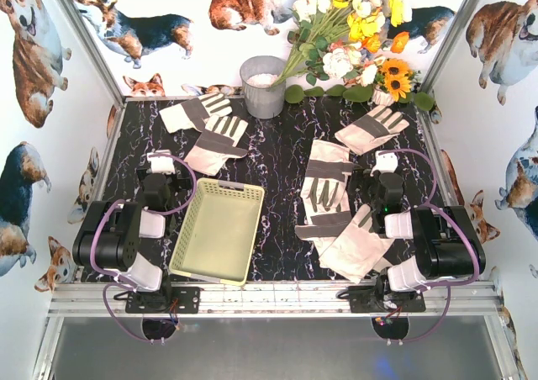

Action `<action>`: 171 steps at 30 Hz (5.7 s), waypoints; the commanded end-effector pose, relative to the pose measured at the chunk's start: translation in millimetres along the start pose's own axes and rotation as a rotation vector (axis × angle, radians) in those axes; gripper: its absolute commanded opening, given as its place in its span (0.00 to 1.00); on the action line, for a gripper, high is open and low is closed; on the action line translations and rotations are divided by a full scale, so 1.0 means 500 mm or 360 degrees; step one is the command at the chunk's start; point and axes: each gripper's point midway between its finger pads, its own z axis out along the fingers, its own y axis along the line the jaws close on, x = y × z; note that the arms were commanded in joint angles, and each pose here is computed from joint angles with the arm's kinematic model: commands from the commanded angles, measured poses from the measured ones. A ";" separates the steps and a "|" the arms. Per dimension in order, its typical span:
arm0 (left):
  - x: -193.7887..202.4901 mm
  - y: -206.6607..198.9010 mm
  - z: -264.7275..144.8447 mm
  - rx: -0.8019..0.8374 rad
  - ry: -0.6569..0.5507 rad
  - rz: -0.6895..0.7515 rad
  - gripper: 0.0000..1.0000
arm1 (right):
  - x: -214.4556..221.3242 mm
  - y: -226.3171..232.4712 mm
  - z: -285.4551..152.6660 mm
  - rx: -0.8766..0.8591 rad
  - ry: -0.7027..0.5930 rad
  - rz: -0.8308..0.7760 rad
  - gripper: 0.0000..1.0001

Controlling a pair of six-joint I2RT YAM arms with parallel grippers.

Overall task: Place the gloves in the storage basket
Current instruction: Adjust the glove at the center of the board.

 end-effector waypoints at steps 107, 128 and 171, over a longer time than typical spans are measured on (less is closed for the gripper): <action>-0.125 -0.505 0.041 0.0846 0.1370 -0.0646 0.67 | -0.256 0.337 -0.190 -0.0420 0.0820 0.0865 0.79; 0.031 -0.310 0.201 0.0568 0.1524 -0.0692 0.62 | -0.224 0.492 -0.061 -0.0712 0.1169 0.0904 0.71; 0.044 -0.484 0.262 0.1143 0.1351 -0.0327 0.18 | -0.213 0.402 -0.127 -0.0463 0.1247 0.0691 0.71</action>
